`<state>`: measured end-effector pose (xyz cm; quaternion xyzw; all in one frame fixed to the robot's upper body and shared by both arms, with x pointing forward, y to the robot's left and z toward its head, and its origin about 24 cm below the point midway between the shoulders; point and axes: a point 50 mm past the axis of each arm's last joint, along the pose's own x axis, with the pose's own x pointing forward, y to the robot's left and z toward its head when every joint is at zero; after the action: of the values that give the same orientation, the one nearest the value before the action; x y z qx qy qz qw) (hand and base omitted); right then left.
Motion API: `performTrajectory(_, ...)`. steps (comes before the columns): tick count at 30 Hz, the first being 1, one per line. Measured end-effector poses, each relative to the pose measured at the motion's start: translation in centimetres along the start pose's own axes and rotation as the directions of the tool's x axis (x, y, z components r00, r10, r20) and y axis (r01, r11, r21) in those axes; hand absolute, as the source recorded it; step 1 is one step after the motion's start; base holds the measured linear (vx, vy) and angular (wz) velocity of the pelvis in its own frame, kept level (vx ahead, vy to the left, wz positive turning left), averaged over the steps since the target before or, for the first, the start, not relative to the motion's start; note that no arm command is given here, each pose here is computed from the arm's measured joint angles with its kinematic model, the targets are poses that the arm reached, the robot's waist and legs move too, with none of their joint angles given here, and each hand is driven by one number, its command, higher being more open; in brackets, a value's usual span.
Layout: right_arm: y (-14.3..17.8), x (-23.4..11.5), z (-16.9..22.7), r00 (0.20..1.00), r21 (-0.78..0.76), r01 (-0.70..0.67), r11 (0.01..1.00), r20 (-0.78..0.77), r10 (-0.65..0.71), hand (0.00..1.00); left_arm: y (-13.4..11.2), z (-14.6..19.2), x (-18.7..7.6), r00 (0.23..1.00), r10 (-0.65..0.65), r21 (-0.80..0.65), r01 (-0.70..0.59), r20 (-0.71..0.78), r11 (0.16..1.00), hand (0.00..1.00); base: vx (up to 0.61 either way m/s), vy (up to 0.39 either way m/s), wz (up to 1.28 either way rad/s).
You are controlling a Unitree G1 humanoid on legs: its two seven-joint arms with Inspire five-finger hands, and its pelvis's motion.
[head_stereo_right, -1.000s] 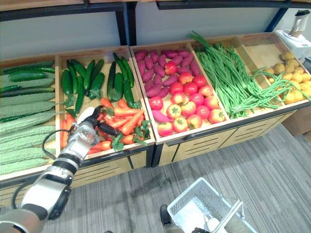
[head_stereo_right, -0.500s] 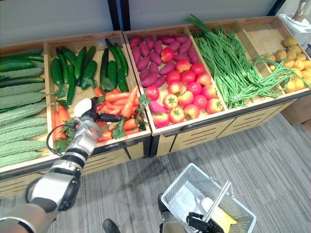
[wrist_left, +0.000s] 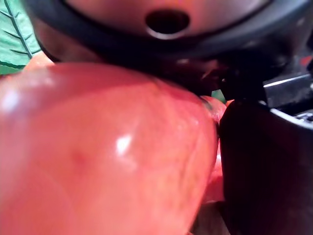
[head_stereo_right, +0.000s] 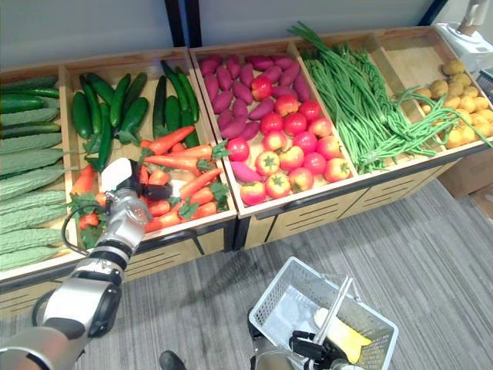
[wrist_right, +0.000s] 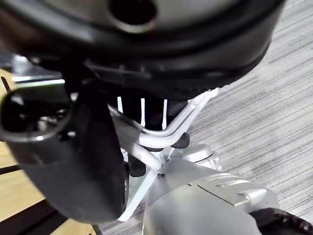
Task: Pick vegetable in the basket
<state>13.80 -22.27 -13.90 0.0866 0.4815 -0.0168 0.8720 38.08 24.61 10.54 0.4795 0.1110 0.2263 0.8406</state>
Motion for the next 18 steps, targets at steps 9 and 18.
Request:
performTrajectory(9, -1.4, -0.9, -2.7, 0.996, 0.105, 0.071, 0.992, -0.067, -0.064, 0.00, -1.1, -0.3, -1.2, 0.994, -0.104, -0.213, 0.106, 0.023, 0.971, 0.00, 0.03, 0.016, 0.16)
performTrajectory(18, -3.4, -2.9, -7.1, 0.969, 0.234, 0.209, 0.949, -0.184, -0.168, 0.00, -0.1, 1.3, -3.4, 0.941, -0.250, -0.520, 0.335, 0.228, 0.786, 0.00, 0.00, -0.002, 0.23)
